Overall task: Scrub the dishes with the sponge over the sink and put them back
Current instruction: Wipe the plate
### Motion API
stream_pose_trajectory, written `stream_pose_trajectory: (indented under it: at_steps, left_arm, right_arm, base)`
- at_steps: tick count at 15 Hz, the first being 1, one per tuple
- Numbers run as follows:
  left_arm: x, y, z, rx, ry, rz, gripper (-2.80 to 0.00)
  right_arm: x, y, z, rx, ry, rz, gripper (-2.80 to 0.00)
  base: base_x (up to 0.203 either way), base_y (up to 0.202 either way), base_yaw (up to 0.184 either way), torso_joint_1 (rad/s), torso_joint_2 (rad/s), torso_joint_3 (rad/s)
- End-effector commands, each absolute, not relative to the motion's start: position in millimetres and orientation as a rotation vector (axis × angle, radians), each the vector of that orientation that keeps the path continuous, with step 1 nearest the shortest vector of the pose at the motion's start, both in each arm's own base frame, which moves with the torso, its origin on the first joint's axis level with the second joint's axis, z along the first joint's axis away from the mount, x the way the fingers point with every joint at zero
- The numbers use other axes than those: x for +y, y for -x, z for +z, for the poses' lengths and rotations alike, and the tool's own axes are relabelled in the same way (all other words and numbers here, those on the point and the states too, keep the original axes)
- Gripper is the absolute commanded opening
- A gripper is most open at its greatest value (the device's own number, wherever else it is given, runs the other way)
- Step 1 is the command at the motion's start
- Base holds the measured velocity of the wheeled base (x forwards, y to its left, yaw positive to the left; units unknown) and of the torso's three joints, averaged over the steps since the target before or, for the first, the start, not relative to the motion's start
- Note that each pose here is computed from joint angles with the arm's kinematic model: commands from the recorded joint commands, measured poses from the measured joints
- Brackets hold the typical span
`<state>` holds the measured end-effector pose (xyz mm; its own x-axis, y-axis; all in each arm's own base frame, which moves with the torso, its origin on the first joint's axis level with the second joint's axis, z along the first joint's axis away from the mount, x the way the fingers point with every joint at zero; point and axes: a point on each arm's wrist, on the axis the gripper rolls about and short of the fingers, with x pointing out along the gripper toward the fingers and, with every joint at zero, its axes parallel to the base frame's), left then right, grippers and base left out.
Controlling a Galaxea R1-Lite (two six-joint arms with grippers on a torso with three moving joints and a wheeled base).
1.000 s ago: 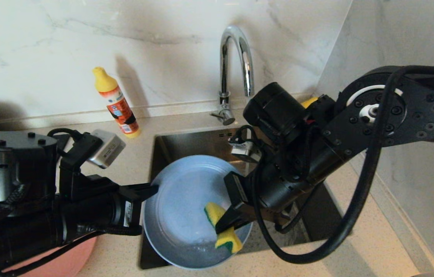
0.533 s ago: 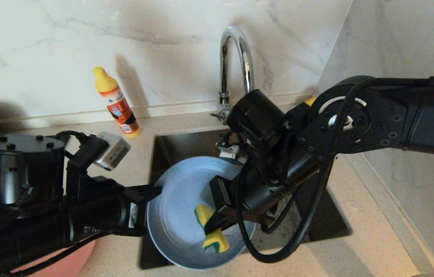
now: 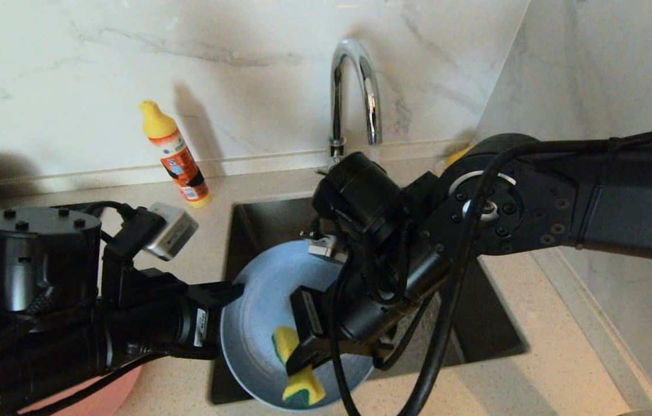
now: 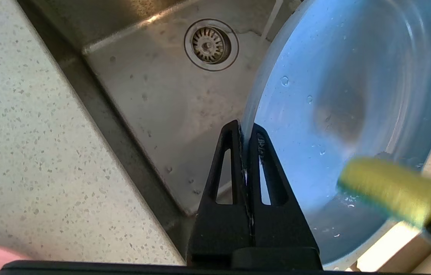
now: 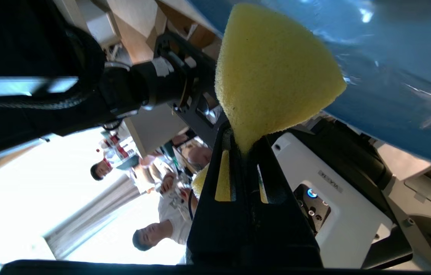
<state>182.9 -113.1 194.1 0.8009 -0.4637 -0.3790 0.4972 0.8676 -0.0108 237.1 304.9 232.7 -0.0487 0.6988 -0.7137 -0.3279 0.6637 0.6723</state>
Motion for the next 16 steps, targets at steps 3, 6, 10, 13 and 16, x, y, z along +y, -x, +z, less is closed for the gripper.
stream_pose_trajectory:
  at_steps: [3,6,10,13,16]
  left_arm:
    - [-113,-182,193,0.387,-0.088,-0.515,-2.8]
    - [-112,-181,193,0.383,-0.087,-0.516,-2.8]
    - [-113,-180,191,0.392,-0.086,-0.524,-2.8]
    - [-113,-177,189,0.397,-0.092,-0.534,-2.8]
    - [-113,-174,189,0.366,-0.083,-0.542,-2.8]
  right_arm:
    - [321,-229,217,1.437,-0.302,0.867,-2.8]
    - [326,-230,210,1.449,-0.29,0.857,-2.8]
    - [323,-231,218,1.407,-0.309,0.879,-2.8]
    - [315,-238,227,1.36,-0.333,0.863,-2.8]
    - [306,-242,237,1.323,-0.357,0.865,-2.8]
  base:
    - [0.0,0.0,0.0,0.0,0.0,0.0]
    - [0.0,0.0,0.0,0.0,0.0,0.0]
    - [0.0,0.0,0.0,0.0,0.0,0.0]
    - [0.0,0.0,0.0,0.0,0.0,0.0]
    - [0.0,0.0,0.0,0.0,0.0,0.0]
